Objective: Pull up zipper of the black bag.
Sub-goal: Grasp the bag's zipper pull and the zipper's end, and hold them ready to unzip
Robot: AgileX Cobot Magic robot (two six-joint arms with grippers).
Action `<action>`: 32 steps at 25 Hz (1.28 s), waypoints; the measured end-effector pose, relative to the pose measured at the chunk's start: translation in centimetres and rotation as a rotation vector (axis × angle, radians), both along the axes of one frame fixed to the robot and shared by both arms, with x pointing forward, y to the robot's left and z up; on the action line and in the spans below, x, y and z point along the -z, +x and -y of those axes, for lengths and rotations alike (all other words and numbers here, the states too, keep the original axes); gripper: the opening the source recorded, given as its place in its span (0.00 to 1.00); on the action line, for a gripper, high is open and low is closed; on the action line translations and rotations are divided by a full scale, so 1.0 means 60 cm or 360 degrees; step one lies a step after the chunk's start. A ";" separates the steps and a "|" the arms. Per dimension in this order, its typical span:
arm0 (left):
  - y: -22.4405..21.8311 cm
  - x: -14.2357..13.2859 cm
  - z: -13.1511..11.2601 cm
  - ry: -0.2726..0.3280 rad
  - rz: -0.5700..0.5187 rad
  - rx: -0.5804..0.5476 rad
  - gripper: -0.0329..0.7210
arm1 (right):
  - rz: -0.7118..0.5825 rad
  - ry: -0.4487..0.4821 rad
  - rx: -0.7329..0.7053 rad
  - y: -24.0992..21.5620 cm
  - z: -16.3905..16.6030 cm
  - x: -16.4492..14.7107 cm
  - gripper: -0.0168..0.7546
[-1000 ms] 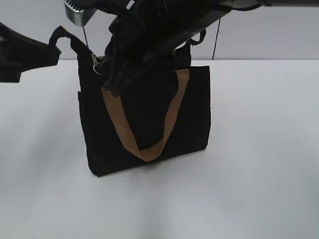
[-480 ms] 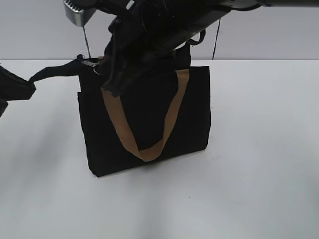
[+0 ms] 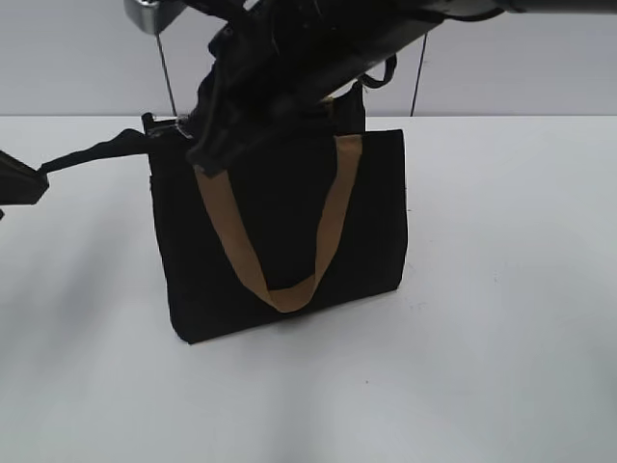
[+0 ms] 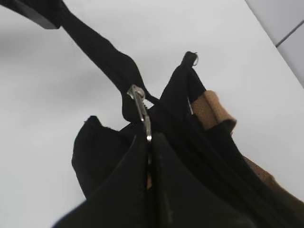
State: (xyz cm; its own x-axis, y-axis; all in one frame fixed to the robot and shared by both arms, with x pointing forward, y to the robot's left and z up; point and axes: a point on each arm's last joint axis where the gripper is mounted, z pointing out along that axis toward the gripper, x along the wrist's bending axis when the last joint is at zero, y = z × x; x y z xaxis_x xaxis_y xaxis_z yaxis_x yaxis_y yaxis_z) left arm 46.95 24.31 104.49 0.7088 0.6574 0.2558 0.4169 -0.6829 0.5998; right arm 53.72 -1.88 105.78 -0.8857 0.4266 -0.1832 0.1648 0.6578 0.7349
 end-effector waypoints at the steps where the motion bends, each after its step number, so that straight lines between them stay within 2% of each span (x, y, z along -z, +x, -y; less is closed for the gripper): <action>1: 0.000 0.000 0.000 -0.0001 0.0000 -0.0001 0.08 | -0.0009 0.0014 0.0024 0.002 0.002 0.000 0.02; 7: 0.000 0.000 0.000 -0.0005 0.0003 -0.0005 0.08 | -0.0054 0.0060 0.0168 0.028 0.030 -0.001 0.02; 21: 0.001 -0.001 0.001 -0.0017 0.0006 -0.0010 0.07 | -0.0170 0.0028 0.0310 0.065 0.092 0.006 0.02; 32: 0.001 -0.001 0.001 -0.0010 0.0006 -0.0007 0.07 | -0.0073 -0.0123 0.0315 0.080 0.120 0.010 0.02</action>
State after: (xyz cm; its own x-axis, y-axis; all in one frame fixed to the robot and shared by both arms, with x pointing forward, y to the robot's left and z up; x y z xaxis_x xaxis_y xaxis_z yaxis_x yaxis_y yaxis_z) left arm 46.98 24.27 104.53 0.7050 0.6621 0.2542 0.4178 -0.6774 0.6055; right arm 58.52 -9.09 105.19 -0.7943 0.5791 -0.1837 0.3284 0.6636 0.6722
